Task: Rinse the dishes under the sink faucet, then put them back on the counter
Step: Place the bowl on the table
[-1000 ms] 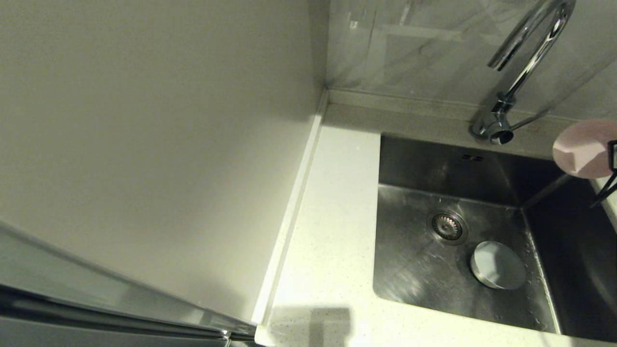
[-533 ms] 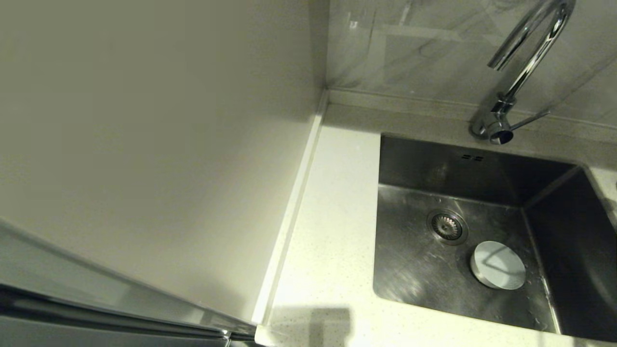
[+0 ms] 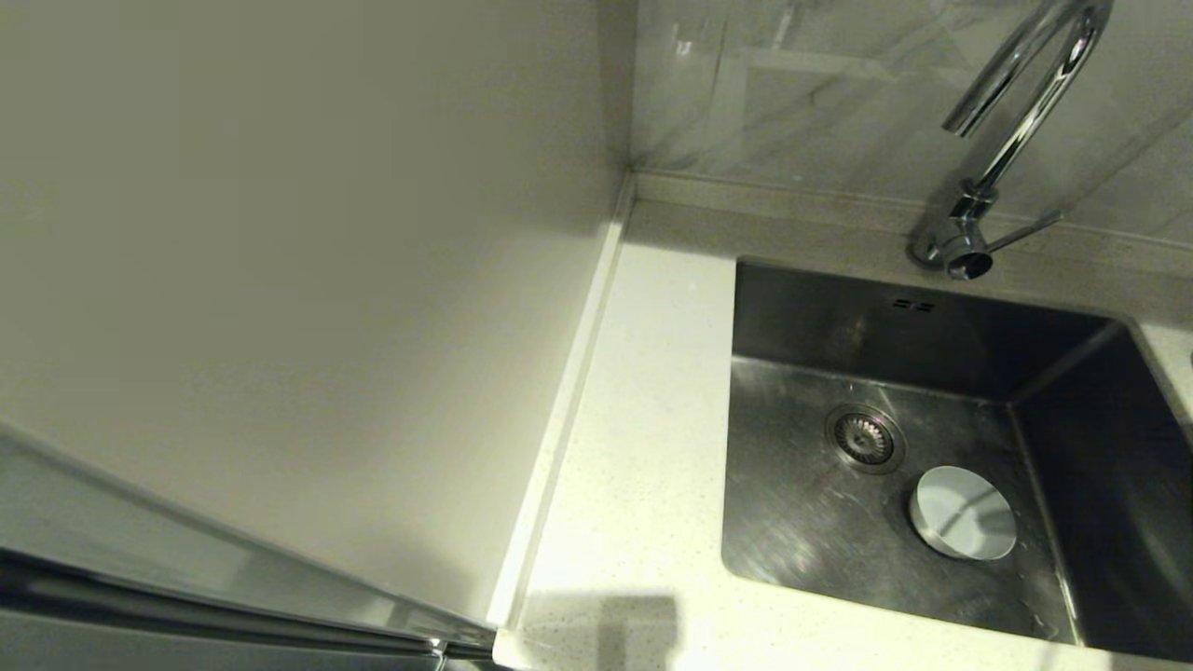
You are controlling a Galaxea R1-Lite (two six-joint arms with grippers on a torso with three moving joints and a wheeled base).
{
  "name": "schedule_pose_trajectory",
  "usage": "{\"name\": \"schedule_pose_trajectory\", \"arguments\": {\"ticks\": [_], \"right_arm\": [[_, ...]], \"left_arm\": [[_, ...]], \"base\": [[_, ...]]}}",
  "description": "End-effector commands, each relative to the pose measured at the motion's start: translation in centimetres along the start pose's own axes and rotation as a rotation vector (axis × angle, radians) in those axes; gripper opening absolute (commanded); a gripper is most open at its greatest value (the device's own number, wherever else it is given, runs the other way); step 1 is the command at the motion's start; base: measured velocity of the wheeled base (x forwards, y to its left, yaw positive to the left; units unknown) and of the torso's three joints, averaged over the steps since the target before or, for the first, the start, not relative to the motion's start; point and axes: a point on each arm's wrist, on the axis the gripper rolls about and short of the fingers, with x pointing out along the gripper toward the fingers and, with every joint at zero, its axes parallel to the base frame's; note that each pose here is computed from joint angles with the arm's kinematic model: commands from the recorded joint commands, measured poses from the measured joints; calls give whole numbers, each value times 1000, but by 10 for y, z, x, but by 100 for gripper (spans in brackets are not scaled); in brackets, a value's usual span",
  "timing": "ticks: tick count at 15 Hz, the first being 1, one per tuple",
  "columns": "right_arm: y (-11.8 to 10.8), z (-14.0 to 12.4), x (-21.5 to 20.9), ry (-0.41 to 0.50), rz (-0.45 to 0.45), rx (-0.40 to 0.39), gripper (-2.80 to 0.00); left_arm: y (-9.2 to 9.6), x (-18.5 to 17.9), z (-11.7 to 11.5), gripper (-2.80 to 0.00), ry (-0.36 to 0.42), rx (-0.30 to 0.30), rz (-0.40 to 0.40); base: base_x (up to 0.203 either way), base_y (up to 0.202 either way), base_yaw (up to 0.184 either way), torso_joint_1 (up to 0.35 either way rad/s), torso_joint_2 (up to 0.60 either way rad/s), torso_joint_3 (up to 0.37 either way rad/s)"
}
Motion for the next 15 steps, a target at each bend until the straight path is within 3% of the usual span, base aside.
{"name": "schedule_pose_trajectory", "arguments": {"ticks": [1, 5, 8, 12, 15], "right_arm": [[0, -11, -2, 220, 53, 16, -280], [-17, -15, -6, 729, 83, 36, -280], [-49, -6, -5, 973, 9, 28, -280], [-68, -38, -3, 1115, -10, -25, -280], [-69, -65, 4, 1173, 11, -27, -280]], "left_arm": [[0, 0, 0, -280, -3, -1, 2], [0, 0, 0, -280, -3, -1, -1], [0, 0, 0, -280, -3, -1, 0], [0, 0, 0, -280, -3, -1, -1], [0, 0, 0, -280, -3, -1, 0]], "base": [[0, 0, 0, 0, 0, 0], [0, 0, 0, 0, 0, 0], [0, 0, 0, 0, 0, 0], [0, 0, 0, 0, 0, 0], [0, 0, 0, 0, 0, 0]]}}
